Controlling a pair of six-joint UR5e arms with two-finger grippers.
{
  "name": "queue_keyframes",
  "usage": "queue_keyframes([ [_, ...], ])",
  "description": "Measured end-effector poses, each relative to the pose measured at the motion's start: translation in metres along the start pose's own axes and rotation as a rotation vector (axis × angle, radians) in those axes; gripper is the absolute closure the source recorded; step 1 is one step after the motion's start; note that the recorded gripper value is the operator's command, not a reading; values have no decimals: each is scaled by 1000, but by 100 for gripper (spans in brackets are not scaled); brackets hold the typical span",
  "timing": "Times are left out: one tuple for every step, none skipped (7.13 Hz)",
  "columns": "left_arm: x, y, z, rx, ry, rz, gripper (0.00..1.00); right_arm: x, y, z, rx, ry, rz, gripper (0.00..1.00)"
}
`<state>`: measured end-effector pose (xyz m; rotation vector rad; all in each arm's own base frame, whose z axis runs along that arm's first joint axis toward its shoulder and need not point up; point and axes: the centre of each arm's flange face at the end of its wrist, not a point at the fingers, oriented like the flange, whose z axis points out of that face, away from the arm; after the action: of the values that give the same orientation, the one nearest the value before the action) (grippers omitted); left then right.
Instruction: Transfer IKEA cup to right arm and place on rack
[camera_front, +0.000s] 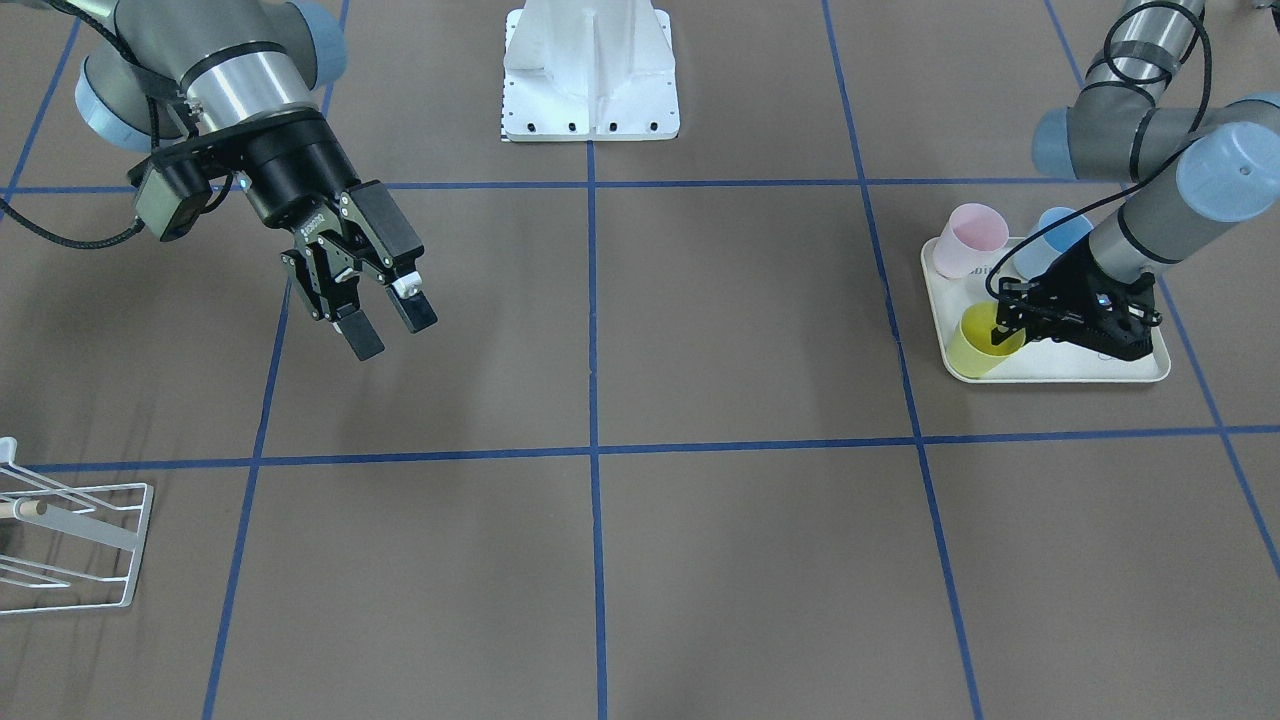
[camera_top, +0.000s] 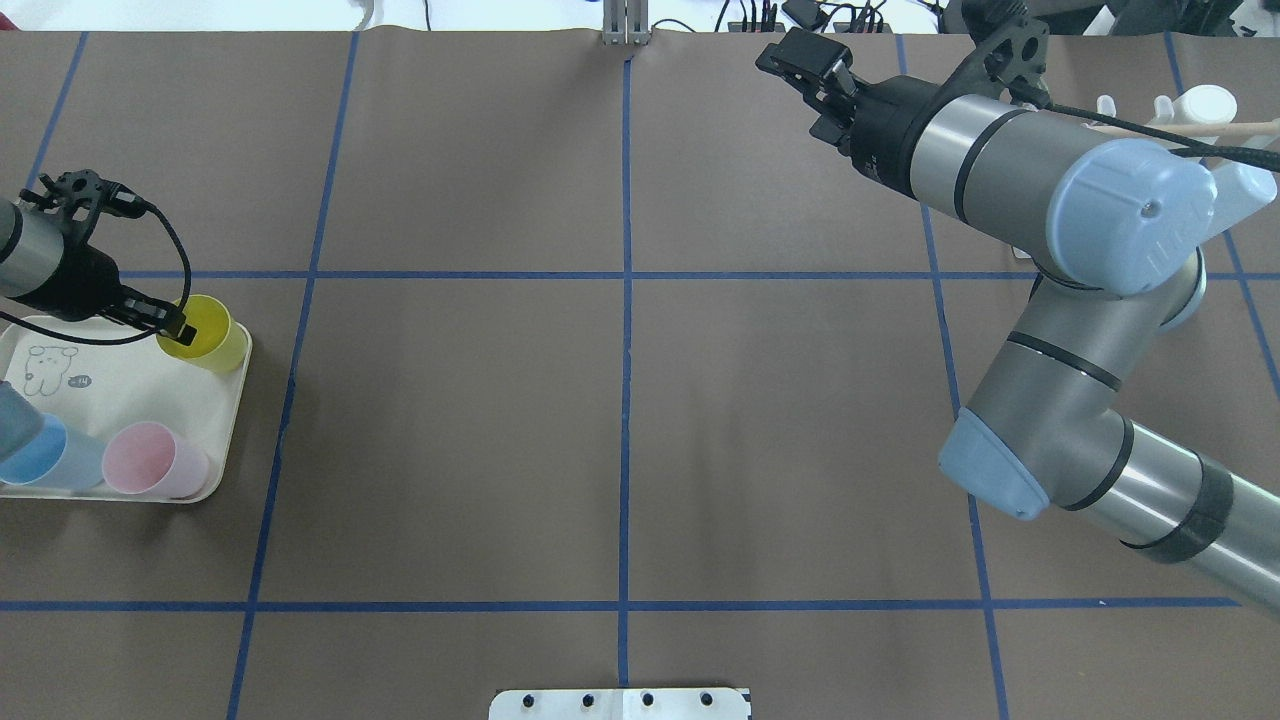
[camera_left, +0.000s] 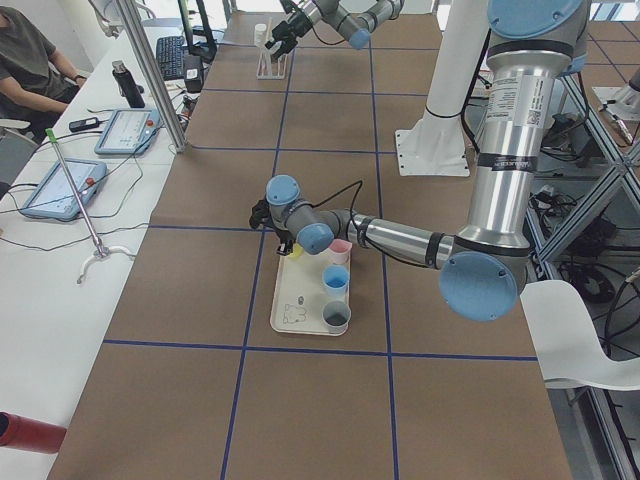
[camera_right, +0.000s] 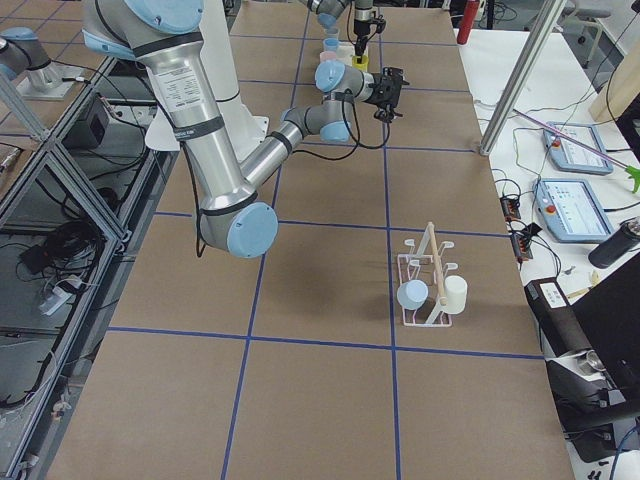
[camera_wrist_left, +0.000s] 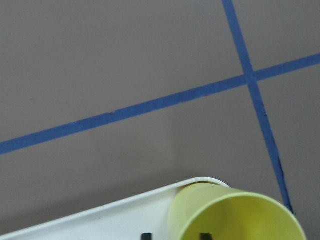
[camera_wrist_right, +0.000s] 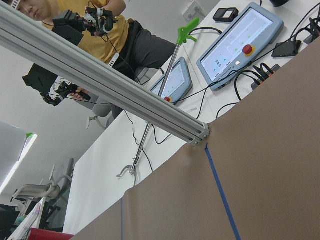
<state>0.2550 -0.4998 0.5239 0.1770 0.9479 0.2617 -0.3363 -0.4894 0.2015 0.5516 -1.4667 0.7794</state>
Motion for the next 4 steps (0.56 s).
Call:
queue_keyframes([
  [2, 0, -4, 3, 7, 2, 100, 0, 0, 0, 0, 0, 0, 0],
  [2, 1, -15, 18, 9, 1, 100, 0, 0, 0, 0, 0, 0, 1],
  [-4, 0, -32, 37, -2, -20, 100, 0, 0, 0, 0, -1, 0, 1],
  [-10, -5, -58, 55, -25, -63, 100, -1, 0, 0, 0, -1, 1, 0],
])
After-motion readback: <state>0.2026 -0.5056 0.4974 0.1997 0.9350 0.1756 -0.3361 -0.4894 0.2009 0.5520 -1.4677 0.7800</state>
